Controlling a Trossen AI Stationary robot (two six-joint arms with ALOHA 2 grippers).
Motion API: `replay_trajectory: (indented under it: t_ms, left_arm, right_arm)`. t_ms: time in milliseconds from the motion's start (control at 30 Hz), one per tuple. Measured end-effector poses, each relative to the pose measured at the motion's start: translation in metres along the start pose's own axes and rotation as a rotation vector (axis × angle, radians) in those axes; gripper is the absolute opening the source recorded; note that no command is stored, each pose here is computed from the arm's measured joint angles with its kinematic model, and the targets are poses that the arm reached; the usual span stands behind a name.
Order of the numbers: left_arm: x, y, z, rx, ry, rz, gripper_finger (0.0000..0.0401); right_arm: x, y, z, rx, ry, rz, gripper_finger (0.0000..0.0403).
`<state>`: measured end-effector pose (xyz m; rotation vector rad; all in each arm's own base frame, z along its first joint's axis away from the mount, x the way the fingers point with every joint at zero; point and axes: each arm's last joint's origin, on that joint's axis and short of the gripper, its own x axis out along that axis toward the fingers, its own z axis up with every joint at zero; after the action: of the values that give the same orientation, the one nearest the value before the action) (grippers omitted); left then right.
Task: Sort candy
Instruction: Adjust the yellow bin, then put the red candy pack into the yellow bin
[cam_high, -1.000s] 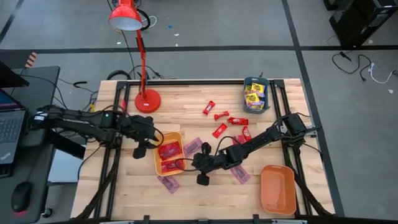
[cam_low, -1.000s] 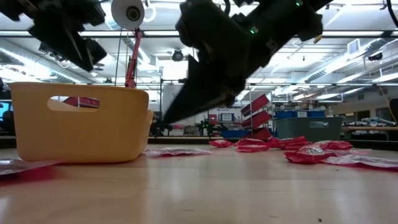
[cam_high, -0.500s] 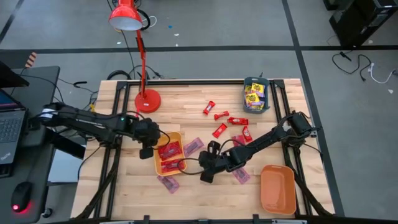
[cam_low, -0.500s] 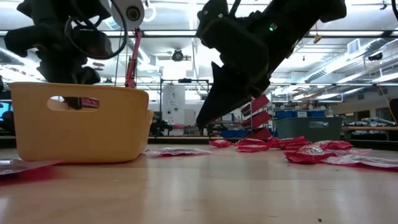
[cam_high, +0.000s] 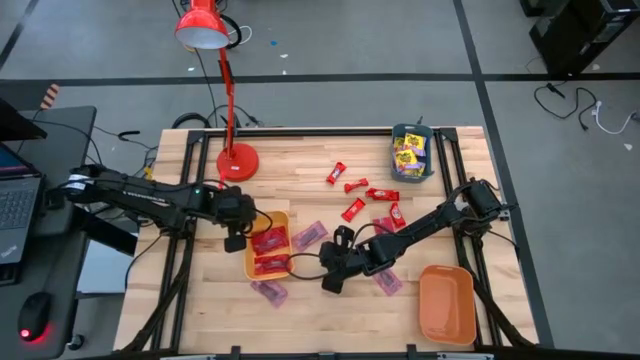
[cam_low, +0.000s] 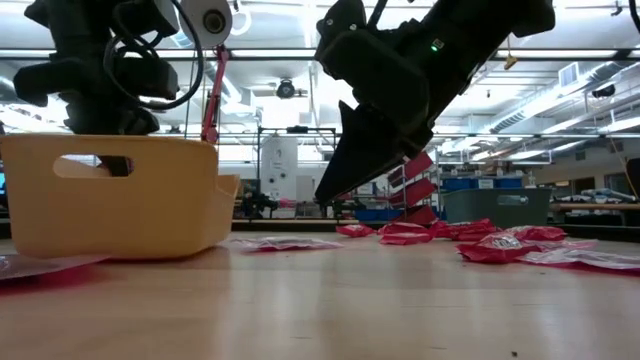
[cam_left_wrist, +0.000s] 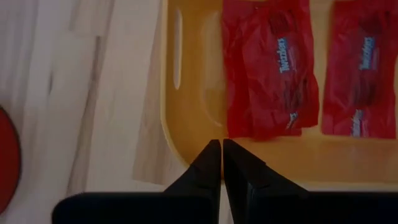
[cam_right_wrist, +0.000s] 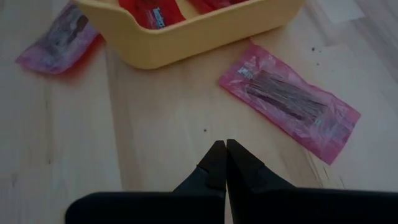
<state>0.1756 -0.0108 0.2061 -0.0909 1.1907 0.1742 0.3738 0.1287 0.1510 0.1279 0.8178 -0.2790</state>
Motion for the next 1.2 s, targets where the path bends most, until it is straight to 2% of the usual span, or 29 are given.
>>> replay_trajectory:
  t_ms: [300,800,1200]
  left_arm:
    - [0.000,0.003,-0.001,-0.031,-0.005,0.101,0.0019]
    - [-0.002,0.004,-0.001,-0.037,-0.017,0.102,0.0019]
    - [-0.030,0.007,-0.004,-0.082,-0.217,0.043,0.0019]
  right_arm:
    - [0.000,0.000,0.000,0.002,-0.001,0.001,0.0000]
    - [-0.004,0.014,0.008,-0.017,-0.117,0.079,0.0000]
    - [-0.012,0.044,0.007,-0.108,-0.270,0.190,0.0000]
